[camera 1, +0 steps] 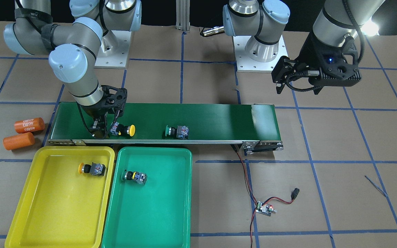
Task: Sort buttons by color to trays
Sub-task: 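Grasp the next yellow-capped switch at the belt end with the right gripper, then drop the yellow-capped switch into the yellow tray with the right gripper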
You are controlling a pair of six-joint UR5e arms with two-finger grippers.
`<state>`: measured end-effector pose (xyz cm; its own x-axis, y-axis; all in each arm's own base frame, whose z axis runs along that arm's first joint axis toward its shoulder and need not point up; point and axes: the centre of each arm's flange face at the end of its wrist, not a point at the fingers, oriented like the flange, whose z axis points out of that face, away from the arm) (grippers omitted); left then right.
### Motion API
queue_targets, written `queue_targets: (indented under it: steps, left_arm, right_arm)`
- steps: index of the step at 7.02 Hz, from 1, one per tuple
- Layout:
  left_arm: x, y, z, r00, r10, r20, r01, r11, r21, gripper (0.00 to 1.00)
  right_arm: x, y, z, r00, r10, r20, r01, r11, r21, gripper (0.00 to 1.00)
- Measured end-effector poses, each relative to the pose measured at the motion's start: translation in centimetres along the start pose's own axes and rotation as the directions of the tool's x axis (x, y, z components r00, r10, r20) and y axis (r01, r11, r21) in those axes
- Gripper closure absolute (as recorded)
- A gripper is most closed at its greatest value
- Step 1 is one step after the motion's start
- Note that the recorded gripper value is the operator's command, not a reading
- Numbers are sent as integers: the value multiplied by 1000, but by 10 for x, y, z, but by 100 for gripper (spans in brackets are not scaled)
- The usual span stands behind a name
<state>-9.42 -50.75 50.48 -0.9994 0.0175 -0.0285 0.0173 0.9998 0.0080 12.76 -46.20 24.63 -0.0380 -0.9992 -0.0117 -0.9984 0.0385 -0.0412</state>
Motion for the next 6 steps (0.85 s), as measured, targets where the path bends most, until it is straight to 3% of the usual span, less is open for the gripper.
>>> queue_targets:
  steps: [1,3,4,6]
  left_arm:
    - [0,0,0,1000,-1,-2,1,1000,0,0]
    - [0,-1,1,1000,-1,-2,1,1000,1,0]
    - [0,-1,0,1000,-1,-2,1,1000,4,0]
    - [0,-1,-1,1000,-2,-3,2,1000,10,0]
  right_arm:
    - [1,0,0,1000,0,-8,0,1000,0,16]
    - [0,0,2,1000,-8,-10,8,1000,0,68]
    - [1,0,2,1000,-11,-11,11,1000,-2,83]
    - [5,1,-3,999,-18,-30,18,1000,-7,84]
